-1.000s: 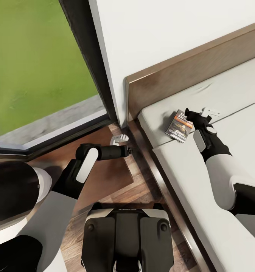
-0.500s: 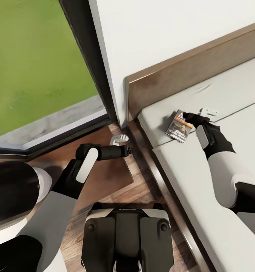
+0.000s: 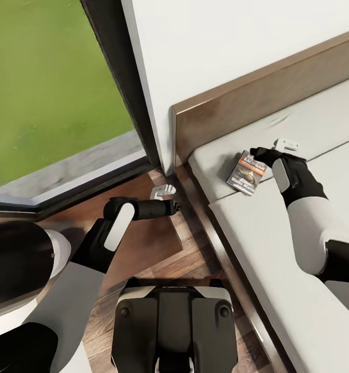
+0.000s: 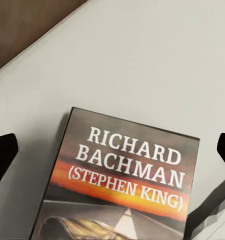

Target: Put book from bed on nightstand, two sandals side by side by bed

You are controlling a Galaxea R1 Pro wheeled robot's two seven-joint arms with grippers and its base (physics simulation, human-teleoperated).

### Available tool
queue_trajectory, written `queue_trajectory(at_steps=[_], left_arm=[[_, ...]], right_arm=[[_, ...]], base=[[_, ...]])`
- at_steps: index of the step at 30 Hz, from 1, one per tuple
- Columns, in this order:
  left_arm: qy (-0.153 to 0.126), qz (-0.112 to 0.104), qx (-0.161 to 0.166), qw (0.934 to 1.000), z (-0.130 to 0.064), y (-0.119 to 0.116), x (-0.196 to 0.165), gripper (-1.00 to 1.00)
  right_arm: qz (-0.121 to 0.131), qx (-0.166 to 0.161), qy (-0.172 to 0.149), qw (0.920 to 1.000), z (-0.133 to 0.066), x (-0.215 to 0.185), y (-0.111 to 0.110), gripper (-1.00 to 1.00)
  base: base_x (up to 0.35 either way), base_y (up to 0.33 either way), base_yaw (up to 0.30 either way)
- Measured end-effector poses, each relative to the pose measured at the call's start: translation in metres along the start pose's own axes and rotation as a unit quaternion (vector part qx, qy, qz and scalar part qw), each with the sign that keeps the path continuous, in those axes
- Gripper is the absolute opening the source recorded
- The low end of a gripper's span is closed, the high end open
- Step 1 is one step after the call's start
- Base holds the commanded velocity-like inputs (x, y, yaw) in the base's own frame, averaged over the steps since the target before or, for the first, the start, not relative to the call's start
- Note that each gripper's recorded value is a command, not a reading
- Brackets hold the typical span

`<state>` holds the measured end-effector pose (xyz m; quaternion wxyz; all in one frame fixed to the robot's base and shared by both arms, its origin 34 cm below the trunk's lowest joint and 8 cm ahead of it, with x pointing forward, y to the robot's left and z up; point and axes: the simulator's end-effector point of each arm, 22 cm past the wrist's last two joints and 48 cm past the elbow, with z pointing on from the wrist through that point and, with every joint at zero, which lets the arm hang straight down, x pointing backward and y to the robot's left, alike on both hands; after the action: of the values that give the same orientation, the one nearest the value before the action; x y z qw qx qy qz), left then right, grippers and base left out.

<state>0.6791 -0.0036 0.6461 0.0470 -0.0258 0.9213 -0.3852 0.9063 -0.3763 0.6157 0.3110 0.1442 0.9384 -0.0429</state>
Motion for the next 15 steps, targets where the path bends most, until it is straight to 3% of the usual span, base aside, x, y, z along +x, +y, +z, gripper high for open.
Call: queue_trajectory(at_steps=[3, 15], left_arm=[[0.0, 0.0, 0.0, 1.0, 0.0, 0.0, 0.0, 1.0], [0.001, 0.0, -0.003, 1.0, 0.0, 0.002, 0.0, 1.0]], right_arm=[[0.001, -0.003, 0.02, 0.9998, -0.002, -0.016, 0.007, 1.0], [0.001, -0.012, 0.045, 0.9989, -0.006, -0.048, 0.024, 1.0]], base=[[0.0, 0.0, 0.0], [0.0, 0.0, 0.0]])
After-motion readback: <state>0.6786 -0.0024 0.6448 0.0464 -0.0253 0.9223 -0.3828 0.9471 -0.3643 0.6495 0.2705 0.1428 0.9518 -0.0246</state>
